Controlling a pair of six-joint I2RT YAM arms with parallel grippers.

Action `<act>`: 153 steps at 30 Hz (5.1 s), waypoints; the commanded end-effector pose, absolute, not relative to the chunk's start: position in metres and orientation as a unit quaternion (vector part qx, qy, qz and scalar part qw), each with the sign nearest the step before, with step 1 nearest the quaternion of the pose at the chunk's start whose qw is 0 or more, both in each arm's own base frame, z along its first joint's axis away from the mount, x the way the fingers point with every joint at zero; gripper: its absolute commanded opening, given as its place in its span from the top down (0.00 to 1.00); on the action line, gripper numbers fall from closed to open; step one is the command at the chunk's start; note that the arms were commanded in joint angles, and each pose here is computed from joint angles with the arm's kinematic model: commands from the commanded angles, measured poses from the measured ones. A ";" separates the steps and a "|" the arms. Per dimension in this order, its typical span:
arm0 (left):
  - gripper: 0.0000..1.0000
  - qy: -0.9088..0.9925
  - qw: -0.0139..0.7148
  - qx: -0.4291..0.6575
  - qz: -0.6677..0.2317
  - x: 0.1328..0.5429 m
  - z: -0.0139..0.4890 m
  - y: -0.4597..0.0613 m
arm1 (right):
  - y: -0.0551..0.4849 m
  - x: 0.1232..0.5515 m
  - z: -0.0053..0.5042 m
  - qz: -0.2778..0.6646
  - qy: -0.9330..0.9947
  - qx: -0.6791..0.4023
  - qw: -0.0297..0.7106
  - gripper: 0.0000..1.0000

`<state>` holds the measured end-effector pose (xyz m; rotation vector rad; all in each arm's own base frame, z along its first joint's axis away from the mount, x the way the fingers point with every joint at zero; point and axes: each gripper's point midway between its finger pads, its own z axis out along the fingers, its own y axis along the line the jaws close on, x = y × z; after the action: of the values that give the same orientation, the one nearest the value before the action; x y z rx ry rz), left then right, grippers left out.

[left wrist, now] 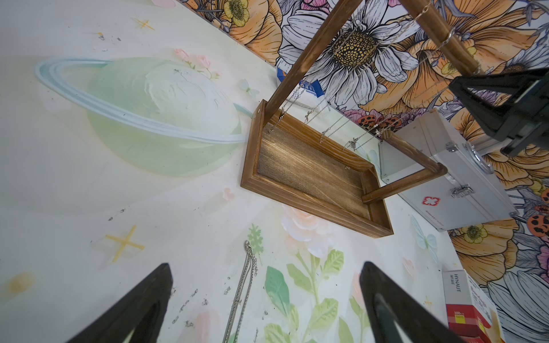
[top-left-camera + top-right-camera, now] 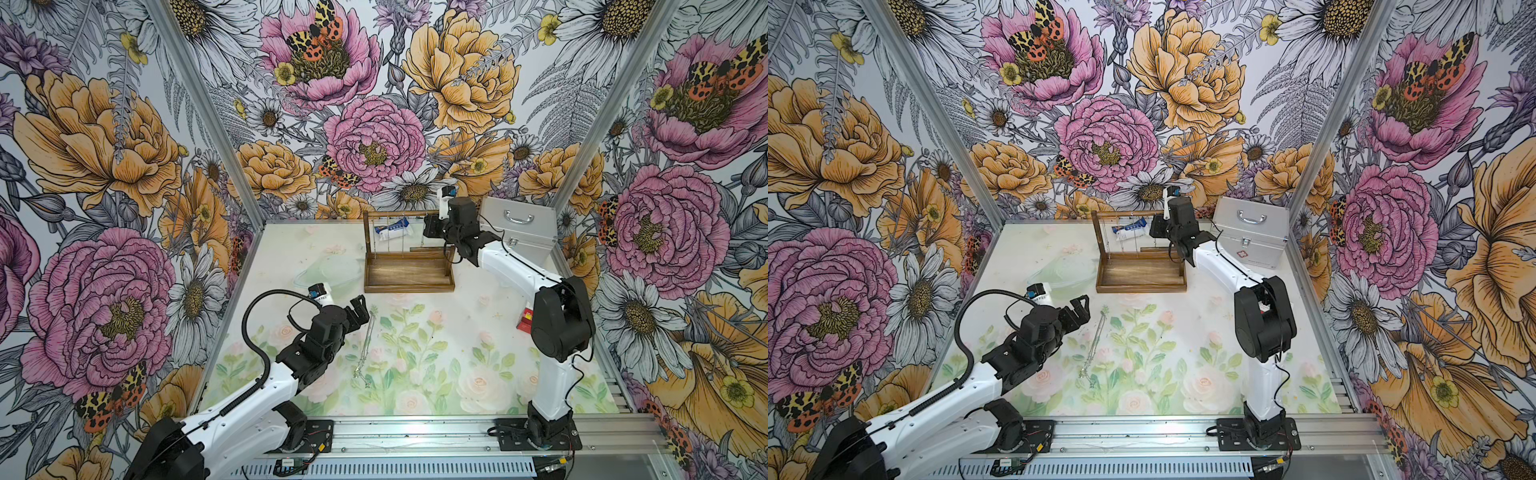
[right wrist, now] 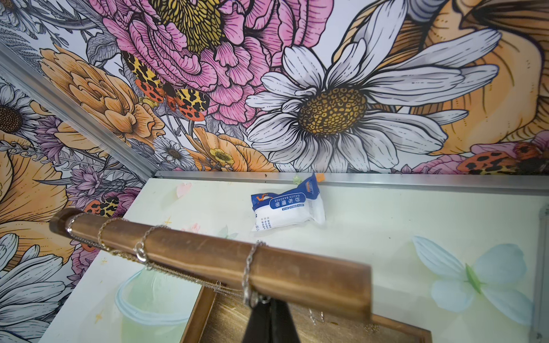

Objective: Take the necklace off the jewelry display stand
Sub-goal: Take off the necklace from the stand, then place the necklace at the center of the board.

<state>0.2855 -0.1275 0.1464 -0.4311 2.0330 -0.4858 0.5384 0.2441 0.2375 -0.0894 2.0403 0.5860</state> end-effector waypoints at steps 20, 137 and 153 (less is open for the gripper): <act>0.01 0.832 0.482 -0.182 -0.206 0.287 0.145 -0.127 | 0.195 0.533 0.277 0.209 0.822 -0.012 0.530 1.00; 0.01 0.809 0.517 -0.053 -0.275 0.277 0.200 -0.178 | 0.246 0.284 0.281 0.369 0.741 -0.219 0.516 1.00; 0.01 0.728 0.532 0.196 -0.385 0.224 0.310 -0.274 | 0.243 0.286 0.280 0.365 0.746 -0.202 0.519 1.00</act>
<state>0.2389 -0.2488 0.3085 0.2746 1.7565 -0.8651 0.2882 0.2440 0.2688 -0.5021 1.8319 0.8703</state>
